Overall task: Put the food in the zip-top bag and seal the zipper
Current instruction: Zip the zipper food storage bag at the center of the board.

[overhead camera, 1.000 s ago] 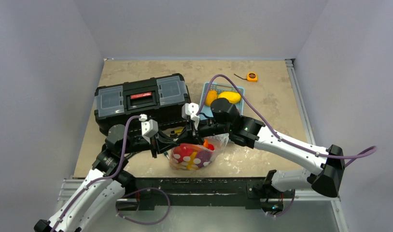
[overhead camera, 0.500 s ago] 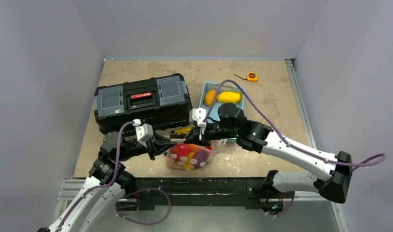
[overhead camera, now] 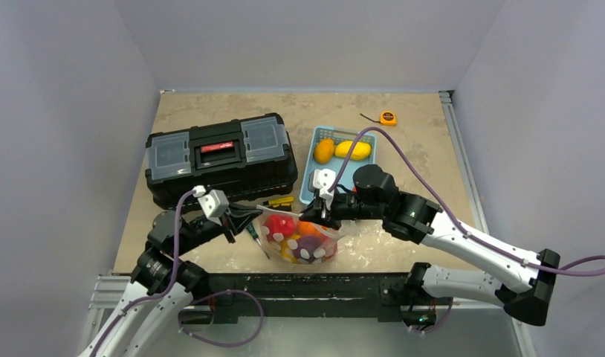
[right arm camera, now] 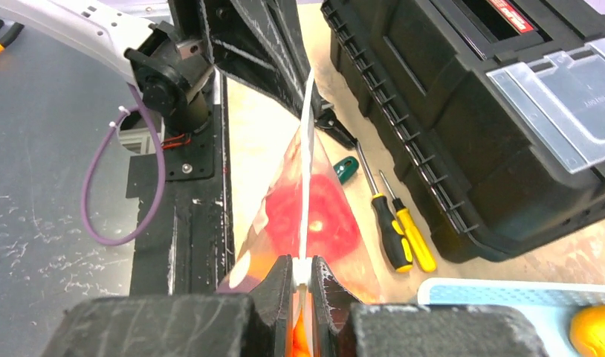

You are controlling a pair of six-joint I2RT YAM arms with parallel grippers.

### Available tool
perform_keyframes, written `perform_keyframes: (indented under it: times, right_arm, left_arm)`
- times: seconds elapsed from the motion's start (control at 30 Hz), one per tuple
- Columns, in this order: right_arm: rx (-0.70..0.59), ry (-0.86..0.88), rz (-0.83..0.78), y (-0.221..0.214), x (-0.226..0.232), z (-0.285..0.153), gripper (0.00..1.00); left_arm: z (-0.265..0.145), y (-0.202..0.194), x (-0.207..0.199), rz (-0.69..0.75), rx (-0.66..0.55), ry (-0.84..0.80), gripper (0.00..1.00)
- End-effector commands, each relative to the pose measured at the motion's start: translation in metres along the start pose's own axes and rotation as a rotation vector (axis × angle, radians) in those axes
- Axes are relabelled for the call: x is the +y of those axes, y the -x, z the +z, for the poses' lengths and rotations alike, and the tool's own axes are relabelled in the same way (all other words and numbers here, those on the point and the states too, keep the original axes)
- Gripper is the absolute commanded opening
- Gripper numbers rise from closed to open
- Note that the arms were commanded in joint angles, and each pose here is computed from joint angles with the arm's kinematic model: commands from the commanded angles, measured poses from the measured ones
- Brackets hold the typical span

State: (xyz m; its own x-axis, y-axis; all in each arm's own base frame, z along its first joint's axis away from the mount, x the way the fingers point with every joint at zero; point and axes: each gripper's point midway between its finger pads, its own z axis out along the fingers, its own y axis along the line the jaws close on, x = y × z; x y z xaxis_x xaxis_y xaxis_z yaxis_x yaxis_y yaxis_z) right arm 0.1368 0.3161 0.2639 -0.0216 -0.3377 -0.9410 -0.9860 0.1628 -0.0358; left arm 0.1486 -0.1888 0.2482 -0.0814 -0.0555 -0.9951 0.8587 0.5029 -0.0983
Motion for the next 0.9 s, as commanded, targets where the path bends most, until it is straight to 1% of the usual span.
perform_keyframes:
  times: [0.0,0.07,0.13,0.2,0.3,0.37,0.4,0.43,0.5,0.53,0.57,0.6,0.63,0.73,0.8,0.87]
  right_arm:
    - [0.009,-0.052,0.026,-0.001,-0.003,-0.018,0.0]
    - [0.014,-0.058,0.031,-0.003,-0.003,-0.021,0.0]
    - [0.017,-0.062,0.037,-0.004,-0.003,-0.021,0.0]
    - [0.016,-0.052,0.041,-0.005,-0.002,-0.019,0.0]
    - [0.032,-0.04,0.043,-0.009,-0.002,-0.013,0.0]
    - [0.045,-0.039,0.043,-0.011,-0.004,-0.008,0.0]
    - [0.047,-0.039,0.045,-0.012,-0.004,-0.007,0.0]
    - [0.047,-0.035,0.046,-0.011,-0.004,-0.006,0.0]
    - [0.043,-0.027,0.045,-0.01,-0.003,-0.004,0.0]
    - [0.04,-0.023,0.043,-0.009,-0.003,-0.004,0.0]
    - [0.039,-0.02,0.041,-0.008,-0.003,-0.004,0.0]
    - [0.037,-0.018,0.04,-0.007,-0.003,-0.004,0.0]
    - [0.037,-0.015,0.036,-0.006,-0.002,-0.004,0.0]
    - [0.036,-0.011,0.034,-0.005,-0.002,-0.004,0.0]
    - [0.033,-0.006,0.034,-0.003,-0.001,-0.004,0.0]
    - [0.027,-0.002,0.036,-0.001,0.0,-0.004,0.0]
  left_arm:
    - [-0.021,0.013,0.041,0.027,-0.018,0.282,0.0]
    - [-0.029,0.012,0.045,0.025,-0.017,0.327,0.0]
    - [-0.033,0.01,0.041,0.023,-0.016,0.319,0.0]
    - [-0.028,0.009,0.021,0.025,-0.007,0.204,0.0]
    - [-0.019,0.015,-0.011,-0.019,-0.004,0.014,0.0]
    - [-0.015,0.025,-0.023,-0.063,0.007,-0.055,0.0]
    - [-0.014,0.031,-0.027,-0.083,0.018,-0.073,0.07]
    - [-0.013,0.037,-0.03,-0.098,0.032,-0.089,0.18]
    - [-0.013,0.047,-0.039,-0.105,0.064,-0.137,0.45]
    - [-0.014,0.051,-0.047,-0.092,0.077,-0.184,0.67]
    - [-0.015,0.058,-0.05,-0.068,0.084,-0.21,0.81]
    - [-0.016,0.064,-0.051,-0.042,0.094,-0.216,0.85]
    - [-0.015,0.071,-0.049,-0.012,0.095,-0.208,0.87]
    - [-0.01,0.09,-0.049,0.081,0.072,-0.237,0.89]
    - [-0.001,0.095,-0.054,0.094,0.063,-0.313,0.89]
    - [0.013,0.088,-0.056,0.088,0.099,-0.379,0.88]
